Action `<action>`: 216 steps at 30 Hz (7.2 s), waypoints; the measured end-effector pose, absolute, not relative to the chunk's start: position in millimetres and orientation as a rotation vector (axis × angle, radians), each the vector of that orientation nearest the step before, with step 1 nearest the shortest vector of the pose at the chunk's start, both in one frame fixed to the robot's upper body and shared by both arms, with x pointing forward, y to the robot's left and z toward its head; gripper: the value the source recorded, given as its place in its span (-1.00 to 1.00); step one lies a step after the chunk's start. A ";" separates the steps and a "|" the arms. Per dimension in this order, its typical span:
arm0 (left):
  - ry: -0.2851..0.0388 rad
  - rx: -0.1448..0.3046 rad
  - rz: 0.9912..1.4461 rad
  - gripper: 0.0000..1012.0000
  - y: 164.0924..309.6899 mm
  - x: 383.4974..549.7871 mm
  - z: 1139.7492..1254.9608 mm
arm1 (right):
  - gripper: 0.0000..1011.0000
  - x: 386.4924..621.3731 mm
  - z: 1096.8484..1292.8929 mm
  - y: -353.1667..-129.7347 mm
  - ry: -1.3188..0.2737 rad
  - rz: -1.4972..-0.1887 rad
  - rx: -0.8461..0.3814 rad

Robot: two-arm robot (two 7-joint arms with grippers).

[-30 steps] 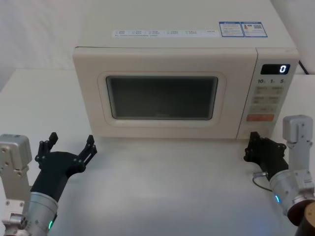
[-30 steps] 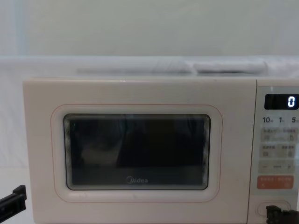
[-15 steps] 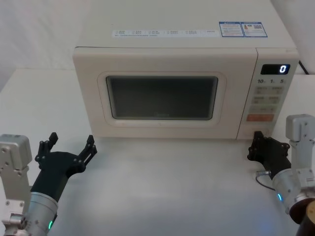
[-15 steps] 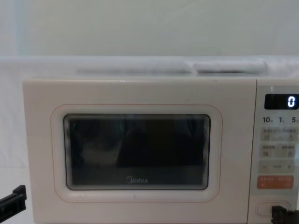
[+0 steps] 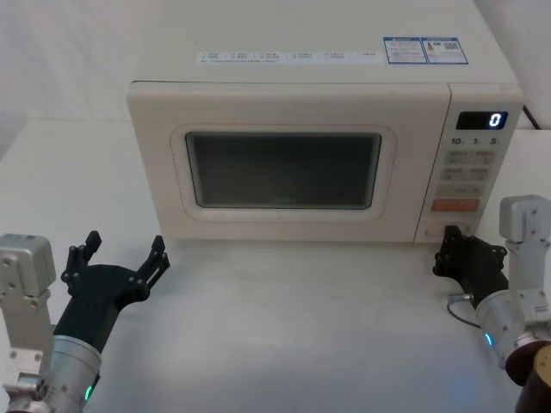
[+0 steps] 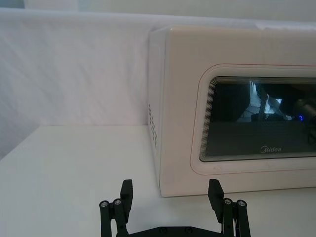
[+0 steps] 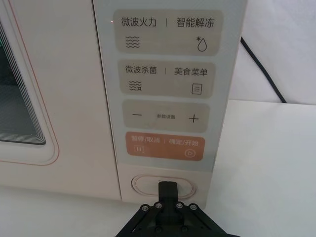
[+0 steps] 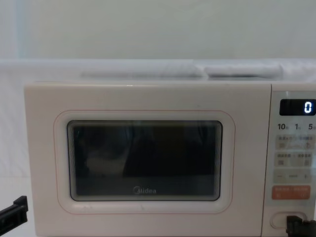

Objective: Press the button to open the microwave door with one hand; close the microwave door with the other hand.

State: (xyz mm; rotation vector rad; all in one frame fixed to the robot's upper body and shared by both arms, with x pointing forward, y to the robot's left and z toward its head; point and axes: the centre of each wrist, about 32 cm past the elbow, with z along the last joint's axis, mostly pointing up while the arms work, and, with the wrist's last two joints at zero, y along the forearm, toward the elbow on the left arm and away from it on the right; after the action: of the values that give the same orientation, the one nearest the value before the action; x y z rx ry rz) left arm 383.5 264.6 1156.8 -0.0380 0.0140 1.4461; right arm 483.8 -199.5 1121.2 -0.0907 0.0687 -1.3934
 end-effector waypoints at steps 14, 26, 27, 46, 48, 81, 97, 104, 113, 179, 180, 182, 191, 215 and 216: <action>0.014 -0.038 1.446 0.98 264.5 383.5 1156.8 | -1.00 487.5 1120.1 -198.2 0.071 -1.397 -0.082; 0.014 -0.038 1.446 0.98 264.6 383.5 1156.8 | -1.00 493.8 1119.6 -197.6 0.085 -1.404 -0.066; 0.014 -0.038 1.446 0.98 264.5 383.5 1156.8 | -1.00 494.4 1119.6 -197.5 0.086 -1.404 -0.065; 0.014 -0.038 1.446 0.98 264.5 383.5 1156.8 | -1.00 498.7 1118.3 -198.3 0.097 -1.407 -0.050; 0.014 -0.038 1.446 0.98 264.5 383.5 1156.8 | -1.00 498.2 1118.6 -198.7 0.097 -1.407 -0.048; 0.014 -0.038 1.446 0.98 264.5 383.5 1156.8 | -1.00 442.2 1126.5 -215.8 0.079 -1.352 -0.030; 0.014 -0.038 1.446 0.98 264.5 383.5 1156.8 | -1.00 424.8 1134.7 -239.9 -0.053 -1.354 -0.086; 0.014 -0.038 1.446 0.98 264.5 383.5 1156.8 | -0.84 424.1 1133.2 -255.9 -0.100 -1.316 -0.124; 0.014 -0.038 1.446 0.98 264.5 383.5 1156.8 | -0.44 424.9 1129.1 -266.4 -0.096 -1.301 -0.122; 0.014 -0.038 1.446 0.98 264.5 383.5 1156.8 | 0.98 426.4 1125.4 -271.0 -0.092 -1.301 -0.120; 0.014 -0.038 1.446 0.98 264.5 383.5 1156.8 | 0.98 426.4 1125.4 -271.0 -0.092 -1.301 -0.120; 0.014 -0.038 1.446 0.98 264.5 383.5 1156.8 | 0.98 426.4 1125.4 -271.0 -0.092 -1.301 -0.120; 0.014 -0.038 1.446 0.98 264.5 383.5 1156.8 | 0.98 426.4 1125.4 -271.0 -0.092 -1.301 -0.120; 0.014 -0.038 1.446 0.92 264.5 383.5 1156.8 | 0.98 426.4 1125.4 -271.0 -0.092 -1.301 -0.120; 0.014 -0.038 1.446 0.85 264.5 383.5 1156.8 | 0.98 426.4 1125.4 -271.0 -0.092 -1.301 -0.120</action>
State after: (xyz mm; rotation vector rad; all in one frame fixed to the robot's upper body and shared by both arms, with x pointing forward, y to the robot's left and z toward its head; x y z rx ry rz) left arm 383.5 264.5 1156.8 -0.0380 0.0141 1.4460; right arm 426.4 -271.0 1125.4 -0.1203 -0.0916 -1.3009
